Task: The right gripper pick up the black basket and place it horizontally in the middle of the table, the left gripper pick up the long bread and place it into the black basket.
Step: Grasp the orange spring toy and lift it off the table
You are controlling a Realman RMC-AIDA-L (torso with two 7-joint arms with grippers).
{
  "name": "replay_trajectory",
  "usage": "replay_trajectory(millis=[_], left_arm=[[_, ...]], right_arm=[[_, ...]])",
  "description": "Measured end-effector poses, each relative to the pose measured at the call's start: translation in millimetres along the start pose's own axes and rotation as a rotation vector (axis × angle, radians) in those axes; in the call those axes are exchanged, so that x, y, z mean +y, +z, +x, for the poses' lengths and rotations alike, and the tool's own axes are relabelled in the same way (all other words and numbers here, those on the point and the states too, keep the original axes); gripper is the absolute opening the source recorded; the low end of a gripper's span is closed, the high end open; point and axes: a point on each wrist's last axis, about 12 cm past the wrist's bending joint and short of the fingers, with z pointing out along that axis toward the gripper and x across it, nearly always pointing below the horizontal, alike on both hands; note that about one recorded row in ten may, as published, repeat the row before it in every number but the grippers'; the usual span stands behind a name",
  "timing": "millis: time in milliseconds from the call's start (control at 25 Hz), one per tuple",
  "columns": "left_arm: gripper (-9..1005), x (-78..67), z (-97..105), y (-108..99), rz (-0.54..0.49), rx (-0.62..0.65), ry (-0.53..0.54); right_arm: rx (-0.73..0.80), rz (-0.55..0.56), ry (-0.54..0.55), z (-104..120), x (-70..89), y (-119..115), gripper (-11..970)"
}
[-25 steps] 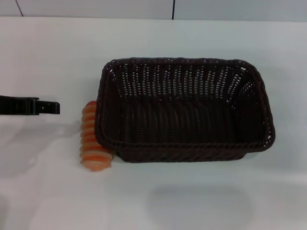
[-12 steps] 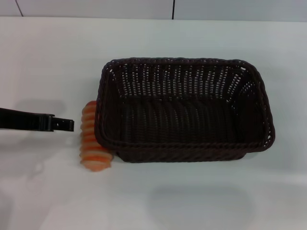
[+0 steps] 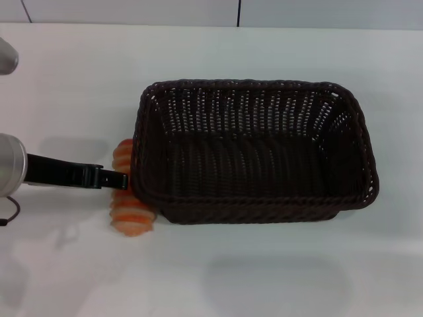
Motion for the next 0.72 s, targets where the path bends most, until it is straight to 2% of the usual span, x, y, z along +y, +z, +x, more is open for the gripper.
replay_trajectory(millis=[720], left_arm=[[838, -12.8, 0, 16, 0.049, 0.028, -0.001]], right_arm=[[-0.008, -0.009, -0.005, -1, 0.3, 2, 492]])
